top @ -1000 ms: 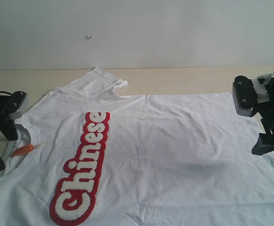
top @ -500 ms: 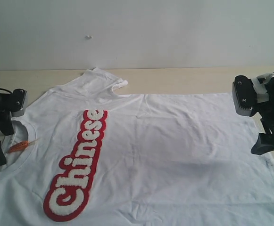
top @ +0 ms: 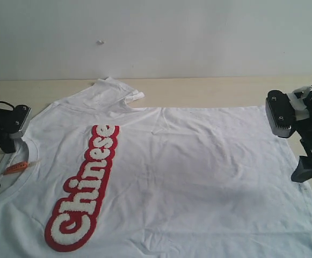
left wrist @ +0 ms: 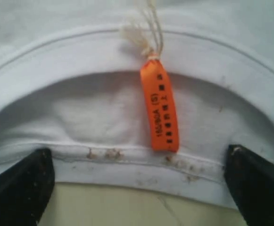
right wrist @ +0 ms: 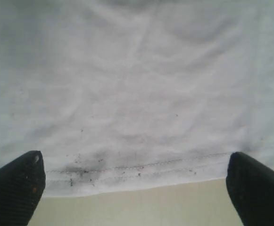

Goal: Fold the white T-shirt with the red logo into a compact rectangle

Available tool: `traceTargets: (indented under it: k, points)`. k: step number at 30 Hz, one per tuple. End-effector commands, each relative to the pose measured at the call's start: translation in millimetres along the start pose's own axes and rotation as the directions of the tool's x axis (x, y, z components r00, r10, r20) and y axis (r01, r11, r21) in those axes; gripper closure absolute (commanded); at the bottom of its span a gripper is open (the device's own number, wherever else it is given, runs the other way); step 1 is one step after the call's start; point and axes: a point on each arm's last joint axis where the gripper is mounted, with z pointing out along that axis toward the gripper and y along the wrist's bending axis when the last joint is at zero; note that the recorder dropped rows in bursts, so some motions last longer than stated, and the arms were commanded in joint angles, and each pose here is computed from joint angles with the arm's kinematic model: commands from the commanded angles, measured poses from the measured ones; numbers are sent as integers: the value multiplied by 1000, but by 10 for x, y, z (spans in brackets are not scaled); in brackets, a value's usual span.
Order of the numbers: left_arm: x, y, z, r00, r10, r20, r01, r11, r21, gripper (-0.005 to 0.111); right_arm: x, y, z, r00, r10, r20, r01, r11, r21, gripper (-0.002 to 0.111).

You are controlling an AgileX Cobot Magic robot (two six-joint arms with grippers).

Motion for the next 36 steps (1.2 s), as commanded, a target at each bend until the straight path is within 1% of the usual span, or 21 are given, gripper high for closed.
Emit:
traceTargets:
  k: [1, 2, 4, 5, 7, 8, 11, 14, 17, 21, 24, 27, 29, 31, 32, 34, 36]
  points:
    - [-31, 9, 120, 1000, -9, 25, 9, 1000, 2, 12, 25, 51, -55, 999, 40, -25, -41, 998, -50, 7]
    - [-50, 8, 122, 1000, -4, 25, 4, 1000, 2, 12, 25, 61, -56, 999, 43, -26, -45, 997, -61, 7]
    - [-123, 4, 127, 1000, 15, 25, -15, 1000, 4, 12, 82, 120, -6, 997, 11, -74, -17, 996, -82, 7]
    - [-172, 0, 131, 999, 27, 25, -28, 1000, 5, 12, 127, 151, 61, 994, 27, -106, -33, 998, -53, 7]
    - [-193, -2, 132, 999, 33, 25, -33, 999, 5, 12, 139, 123, 115, 993, 52, -102, -49, 998, 29, 7]
    - [-193, -2, 132, 999, 33, 25, -33, 999, 5, 12, 140, 124, 122, 993, 52, -102, -49, 998, 36, 7]
    - [-186, -1, 132, 999, 31, 25, -31, 1000, 5, 12, 146, 125, 161, 993, 53, -104, -50, 998, 24, 7]
    - [-168, 0, 130, 999, 26, 25, -26, 1000, 5, 12, 177, 139, 370, 991, 69, -115, -74, 997, -37, 7]
    - [-166, 0, 131, 999, 29, 22, -29, 1000, 5, 12, 194, 136, 452, 990, 63, -124, -71, 996, -59, 7]
    - [-165, 0, 131, 999, 30, 20, -30, 1000, 5, 12, 189, 85, 450, 991, 63, -117, -65, 998, -10, 7]
    - [-165, 0, 131, 999, 30, 20, -30, 1000, 5, 12, 191, 76, 464, 991, 63, -116, -64, 998, -2, 7]
    - [-165, -2, 131, 999, 30, 21, -30, 1000, 7, 12, 192, 59, 485, 989, 92, -114, -91, 996, 17, 7]
    - [-165, -3, 131, 999, 30, 21, -30, 1000, 8, 12, 188, 68, 474, 990, 84, -112, -84, 996, 2, 7]
    - [-165, -6, 131, 999, 30, 21, -30, 999, 11, 12, 161, 76, 423, 993, 57, -103, -65, 995, -78, 7]
    - [-165, -6, 131, 999, 30, 21, -30, 999, 11, 12, 136, 71, 386, 994, 64, -89, -73, 991, -113, 7]
    - [-165, -6, 131, 999, 30, 21, -30, 999, 11, 12, 63, -34, 281, 994, 100, -41, -104, 988, -111, 7]
    - [-165, -6, 131, 999, 30, 21, -30, 999, 11, 12, 30, -93, 213, 994, 108, -25, -110, 988, -111, 7]
